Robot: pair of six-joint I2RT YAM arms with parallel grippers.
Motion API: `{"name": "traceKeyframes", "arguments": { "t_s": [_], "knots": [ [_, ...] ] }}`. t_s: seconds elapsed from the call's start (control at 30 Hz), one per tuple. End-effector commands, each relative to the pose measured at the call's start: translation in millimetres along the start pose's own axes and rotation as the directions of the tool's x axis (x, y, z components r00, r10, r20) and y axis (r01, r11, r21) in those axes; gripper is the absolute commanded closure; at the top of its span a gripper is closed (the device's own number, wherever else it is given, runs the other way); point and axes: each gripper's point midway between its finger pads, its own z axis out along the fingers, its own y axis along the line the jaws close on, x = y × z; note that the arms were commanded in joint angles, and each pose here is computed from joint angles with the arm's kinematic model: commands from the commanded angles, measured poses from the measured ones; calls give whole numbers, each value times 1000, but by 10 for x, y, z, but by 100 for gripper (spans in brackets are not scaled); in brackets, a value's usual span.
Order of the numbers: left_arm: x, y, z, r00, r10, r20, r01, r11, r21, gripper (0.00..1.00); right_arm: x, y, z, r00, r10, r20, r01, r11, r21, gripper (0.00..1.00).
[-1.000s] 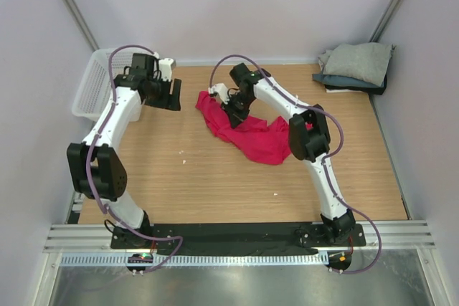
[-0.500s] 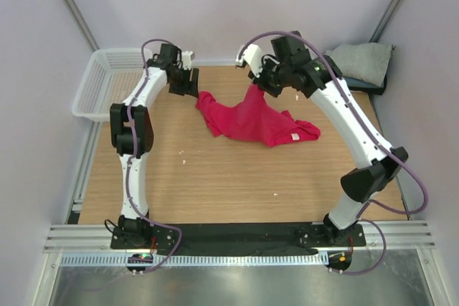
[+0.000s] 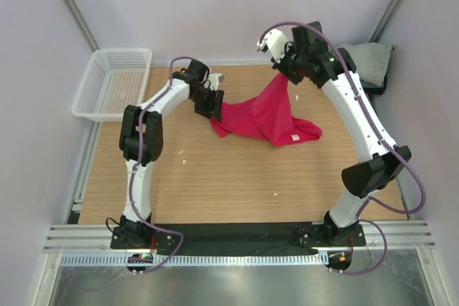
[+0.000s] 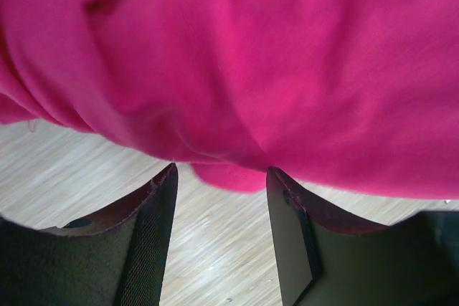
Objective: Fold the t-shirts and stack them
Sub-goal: Flatten the tshirt out
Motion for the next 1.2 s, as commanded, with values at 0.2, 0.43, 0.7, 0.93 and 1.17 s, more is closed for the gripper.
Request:
{"name": "traceKeyframes", "arguments": {
  "t_s": [0.2,0.43,0.7,0.93,1.17],
  "knots": [
    [-270,-245,-162,995,60,78,-61,998,5,46,-759,-1088,-863,959,16,284,-126,919,374,99],
    [-268,-414,-71,993,91,71,-93,995,28,46,-773,-1097,-781,960,23,280,-129,921,367,99],
    [-468,-749,61,982,143,126,-155,984,85,46,-915,-1080,-868,943,17,333,-139,927,347,99],
    [-1021,-790,469,945,204,254,-252,952,174,40,-651,-918,-782,968,20,249,-102,941,322,99],
    [-1569,-784,684,894,81,440,-232,924,302,39,-452,-887,-896,977,31,211,-102,936,336,99]
  ]
}}
